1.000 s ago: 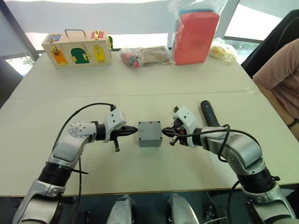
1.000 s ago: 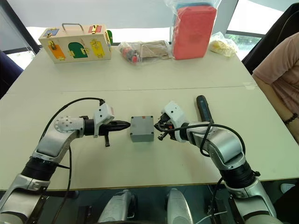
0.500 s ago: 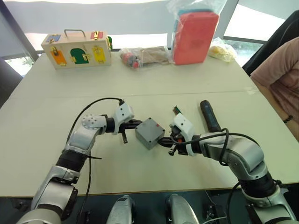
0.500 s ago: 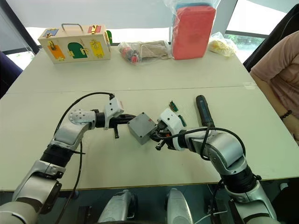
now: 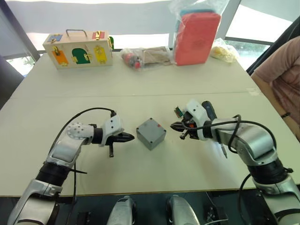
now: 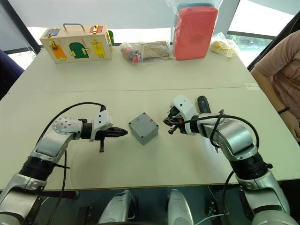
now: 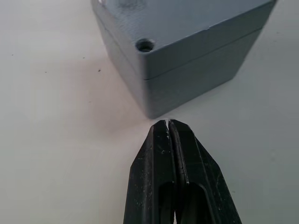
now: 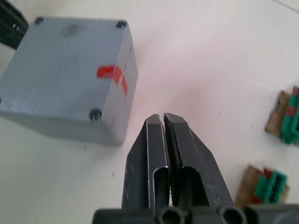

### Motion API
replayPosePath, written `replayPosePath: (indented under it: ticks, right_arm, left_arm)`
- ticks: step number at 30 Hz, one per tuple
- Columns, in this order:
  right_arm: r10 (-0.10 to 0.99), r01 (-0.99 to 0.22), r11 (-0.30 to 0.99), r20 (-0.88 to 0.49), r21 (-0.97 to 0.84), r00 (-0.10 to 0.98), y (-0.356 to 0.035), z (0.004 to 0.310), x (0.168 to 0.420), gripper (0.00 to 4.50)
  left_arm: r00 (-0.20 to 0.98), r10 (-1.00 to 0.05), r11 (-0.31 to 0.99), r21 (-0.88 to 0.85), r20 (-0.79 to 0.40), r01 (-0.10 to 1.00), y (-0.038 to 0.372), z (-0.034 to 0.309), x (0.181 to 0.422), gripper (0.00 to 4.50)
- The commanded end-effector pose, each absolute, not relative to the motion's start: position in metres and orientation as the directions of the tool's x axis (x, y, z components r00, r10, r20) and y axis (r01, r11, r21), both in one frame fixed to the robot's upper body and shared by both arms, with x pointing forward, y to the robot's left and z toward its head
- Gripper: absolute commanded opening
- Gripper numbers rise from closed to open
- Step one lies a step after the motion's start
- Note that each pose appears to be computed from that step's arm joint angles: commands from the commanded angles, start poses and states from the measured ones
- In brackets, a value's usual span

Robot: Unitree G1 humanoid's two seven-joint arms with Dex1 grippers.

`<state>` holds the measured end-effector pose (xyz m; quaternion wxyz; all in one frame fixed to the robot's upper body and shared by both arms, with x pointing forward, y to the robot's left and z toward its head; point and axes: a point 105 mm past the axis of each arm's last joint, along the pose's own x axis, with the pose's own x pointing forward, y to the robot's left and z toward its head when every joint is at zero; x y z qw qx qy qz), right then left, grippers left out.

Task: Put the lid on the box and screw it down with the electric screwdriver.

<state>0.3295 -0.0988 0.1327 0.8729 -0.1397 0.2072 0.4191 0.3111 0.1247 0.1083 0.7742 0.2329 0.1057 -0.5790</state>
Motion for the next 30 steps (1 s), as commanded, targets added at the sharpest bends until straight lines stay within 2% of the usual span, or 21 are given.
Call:
replayPosePath:
  ticks: [1,11,18,24,30]
  right_arm:
    - [0.699,-0.81,0.579,-0.454,-0.094,0.552,-0.09,0.134,0.334,0.09]
    - [0.766,-0.867,0.498,-0.457,-0.024,0.452,-0.073,0.127,0.314,0.09]
    - [0.763,-0.867,0.497,-0.461,-0.029,0.453,-0.073,0.127,0.306,0.09]
    - [0.72,-0.811,0.577,-0.406,-0.099,0.562,-0.091,0.15,0.317,0.09]
    - [0.61,-0.648,0.745,-0.231,-0.158,0.758,-0.122,0.184,0.352,0.09]
  left_arm:
    - [0.327,-0.862,0.231,0.273,-0.388,0.934,0.119,0.123,0.312,0.0]
    - [0.351,-0.863,0.239,0.319,-0.363,0.917,0.11,0.131,0.324,0.0]
    - [0.342,-0.864,0.228,0.317,-0.37,0.921,0.11,0.131,0.325,0.0]
    - [0.331,-0.862,0.216,0.313,-0.383,0.925,0.12,0.137,0.315,0.0]
    - [0.345,-0.88,0.237,0.327,-0.327,0.915,0.13,0.172,0.307,0.0]
